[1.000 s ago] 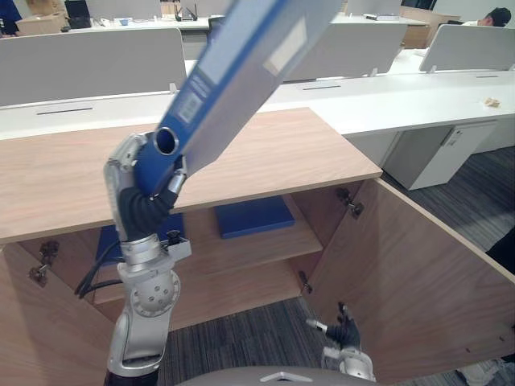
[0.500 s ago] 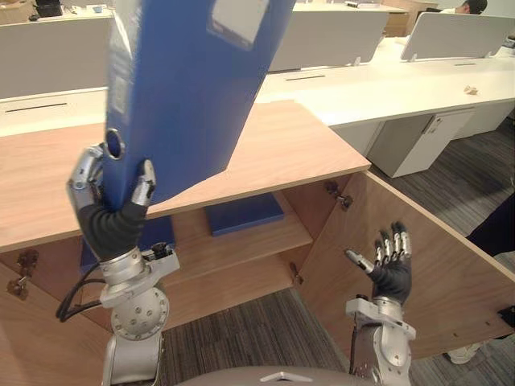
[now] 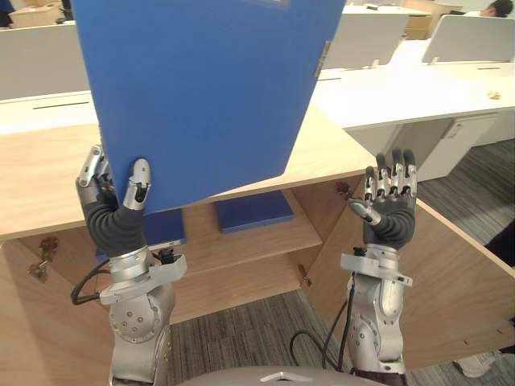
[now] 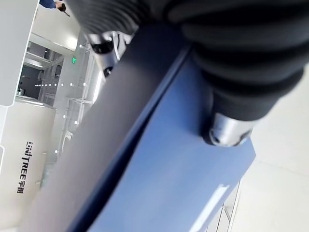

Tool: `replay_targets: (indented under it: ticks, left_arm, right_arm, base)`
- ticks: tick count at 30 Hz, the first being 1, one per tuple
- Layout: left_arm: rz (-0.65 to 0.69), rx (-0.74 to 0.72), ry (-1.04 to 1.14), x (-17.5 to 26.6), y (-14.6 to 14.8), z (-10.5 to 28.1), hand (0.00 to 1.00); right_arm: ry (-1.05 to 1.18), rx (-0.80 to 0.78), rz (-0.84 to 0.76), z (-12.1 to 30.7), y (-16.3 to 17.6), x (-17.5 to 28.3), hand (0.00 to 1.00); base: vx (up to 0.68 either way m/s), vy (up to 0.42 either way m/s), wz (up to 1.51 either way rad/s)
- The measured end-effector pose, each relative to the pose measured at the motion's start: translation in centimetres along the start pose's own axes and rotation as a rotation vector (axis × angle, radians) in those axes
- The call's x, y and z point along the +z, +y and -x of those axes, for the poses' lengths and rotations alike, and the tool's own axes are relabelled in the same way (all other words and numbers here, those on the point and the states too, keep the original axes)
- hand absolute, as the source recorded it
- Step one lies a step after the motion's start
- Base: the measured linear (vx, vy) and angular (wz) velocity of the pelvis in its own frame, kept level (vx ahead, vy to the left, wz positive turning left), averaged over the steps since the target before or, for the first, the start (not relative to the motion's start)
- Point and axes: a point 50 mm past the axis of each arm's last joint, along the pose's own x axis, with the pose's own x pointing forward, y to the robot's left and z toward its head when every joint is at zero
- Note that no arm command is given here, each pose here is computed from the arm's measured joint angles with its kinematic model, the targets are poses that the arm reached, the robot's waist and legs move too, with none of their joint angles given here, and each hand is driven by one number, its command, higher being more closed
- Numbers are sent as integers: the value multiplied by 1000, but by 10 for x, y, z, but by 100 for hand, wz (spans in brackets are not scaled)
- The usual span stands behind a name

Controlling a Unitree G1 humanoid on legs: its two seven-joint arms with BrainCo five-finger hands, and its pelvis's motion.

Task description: Walk over to the cabinet, pick up the folder, carry it to the office cabinet, place the folder inside the office cabinet, then close the office cabinet door

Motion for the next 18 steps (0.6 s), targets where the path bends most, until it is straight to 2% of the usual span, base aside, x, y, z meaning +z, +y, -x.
replay_targets:
  ticks: [6,18]
  left_arm:
    - [-3,-52,28,-6,-2,2,100]
    - [-3,-158,57,-12,-9,6,100]
  right_arm:
    - [-8,93,-85,-11,9,-2,0]
    - [99,218,-110,-14,22,-22,0]
  base:
    - [-62,-14,15]
    - [-21,-5,6]
